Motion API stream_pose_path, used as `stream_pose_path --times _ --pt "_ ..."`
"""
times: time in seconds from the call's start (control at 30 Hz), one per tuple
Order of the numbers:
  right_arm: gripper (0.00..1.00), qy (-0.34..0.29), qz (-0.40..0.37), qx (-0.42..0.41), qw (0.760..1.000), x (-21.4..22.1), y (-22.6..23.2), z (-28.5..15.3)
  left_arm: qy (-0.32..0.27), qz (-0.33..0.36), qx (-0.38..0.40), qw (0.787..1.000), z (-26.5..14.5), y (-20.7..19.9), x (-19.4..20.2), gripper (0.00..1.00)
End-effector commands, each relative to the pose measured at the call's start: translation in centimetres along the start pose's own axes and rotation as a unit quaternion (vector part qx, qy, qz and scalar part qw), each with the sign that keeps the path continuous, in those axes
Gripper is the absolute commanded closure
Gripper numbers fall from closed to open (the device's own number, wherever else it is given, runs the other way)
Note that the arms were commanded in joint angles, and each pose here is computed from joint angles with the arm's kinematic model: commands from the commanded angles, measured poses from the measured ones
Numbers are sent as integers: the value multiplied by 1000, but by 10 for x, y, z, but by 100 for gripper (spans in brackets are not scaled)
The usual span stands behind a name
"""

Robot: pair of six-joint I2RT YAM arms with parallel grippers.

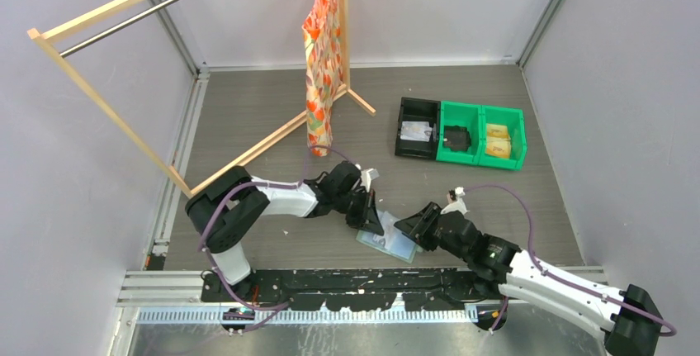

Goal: Take the credit cards out of the card holder
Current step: Remove the credit card from the card holder.

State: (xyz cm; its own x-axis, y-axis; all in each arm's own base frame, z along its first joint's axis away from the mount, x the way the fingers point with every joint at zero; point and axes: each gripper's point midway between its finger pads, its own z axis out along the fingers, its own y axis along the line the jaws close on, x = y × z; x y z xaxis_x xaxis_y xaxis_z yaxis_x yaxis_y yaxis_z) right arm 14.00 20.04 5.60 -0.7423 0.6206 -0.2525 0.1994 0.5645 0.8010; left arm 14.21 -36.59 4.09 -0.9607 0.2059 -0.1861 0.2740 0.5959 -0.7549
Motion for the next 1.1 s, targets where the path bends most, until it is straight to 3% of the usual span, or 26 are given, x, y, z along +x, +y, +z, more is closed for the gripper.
stream_pose_path --times 0.0,0.5,1.07 --pt "53 10 32 -40 999 5 13 2 -14 -22 60 998 -3 -3 -9 100" --pt "53 19 45 -73 996 8 26 7 -46 -46 179 982 -21 -18 -22 100" --pt "53 17 76 -110 991 3 38 7 -62 -59 228 970 -41 -18 -20 99"
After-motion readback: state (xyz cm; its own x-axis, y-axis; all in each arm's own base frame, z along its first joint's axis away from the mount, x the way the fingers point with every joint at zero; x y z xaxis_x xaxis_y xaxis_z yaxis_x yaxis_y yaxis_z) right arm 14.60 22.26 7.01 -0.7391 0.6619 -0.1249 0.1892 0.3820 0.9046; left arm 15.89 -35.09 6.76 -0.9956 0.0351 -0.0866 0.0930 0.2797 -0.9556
